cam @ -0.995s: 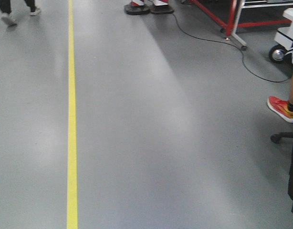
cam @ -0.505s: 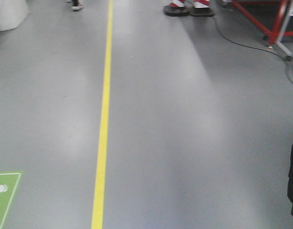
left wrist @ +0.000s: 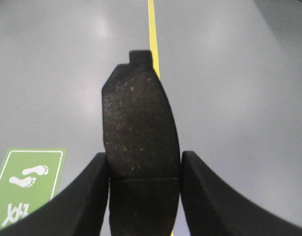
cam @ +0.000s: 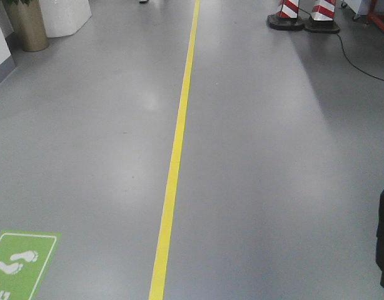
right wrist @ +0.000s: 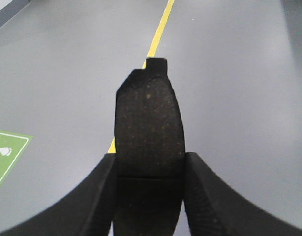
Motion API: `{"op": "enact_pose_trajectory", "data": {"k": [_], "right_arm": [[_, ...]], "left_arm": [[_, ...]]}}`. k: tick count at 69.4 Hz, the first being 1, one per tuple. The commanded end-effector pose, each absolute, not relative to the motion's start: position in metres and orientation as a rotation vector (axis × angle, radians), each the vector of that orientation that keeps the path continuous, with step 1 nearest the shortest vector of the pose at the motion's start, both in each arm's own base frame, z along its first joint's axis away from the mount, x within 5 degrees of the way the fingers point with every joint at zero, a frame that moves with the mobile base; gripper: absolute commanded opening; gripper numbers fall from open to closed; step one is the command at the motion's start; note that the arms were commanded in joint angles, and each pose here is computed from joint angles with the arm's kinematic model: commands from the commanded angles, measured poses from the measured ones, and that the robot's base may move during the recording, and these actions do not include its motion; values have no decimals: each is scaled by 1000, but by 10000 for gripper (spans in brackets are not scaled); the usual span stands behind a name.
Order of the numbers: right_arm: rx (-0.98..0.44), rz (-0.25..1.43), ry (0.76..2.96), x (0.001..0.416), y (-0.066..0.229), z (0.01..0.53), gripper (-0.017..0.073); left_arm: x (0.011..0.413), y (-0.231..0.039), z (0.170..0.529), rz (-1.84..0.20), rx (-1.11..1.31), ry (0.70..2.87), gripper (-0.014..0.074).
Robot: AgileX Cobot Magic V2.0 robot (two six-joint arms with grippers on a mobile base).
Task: Move and align brake pads A on conveyor
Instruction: 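Turn the base away from the table holding both brake pads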
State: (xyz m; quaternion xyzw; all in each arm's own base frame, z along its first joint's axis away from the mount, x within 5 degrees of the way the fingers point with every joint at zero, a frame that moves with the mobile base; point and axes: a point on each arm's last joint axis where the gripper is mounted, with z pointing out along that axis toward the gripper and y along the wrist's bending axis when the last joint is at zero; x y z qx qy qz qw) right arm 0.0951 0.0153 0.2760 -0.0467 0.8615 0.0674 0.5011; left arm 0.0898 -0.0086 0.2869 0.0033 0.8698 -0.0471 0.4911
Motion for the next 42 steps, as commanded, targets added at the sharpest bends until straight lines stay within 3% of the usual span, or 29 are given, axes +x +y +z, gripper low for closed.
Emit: {"op": "enact_pose_trajectory", "data": {"k": [1,42], "right_arm": [[-97,148,1976,99,14,292,25],[-97,149,1979,99,14,292,25]], "left_arm": [[94,-9,304,-136,-4,1998,-8],[94,-9,304,-136,-4,1998,-8]]}}
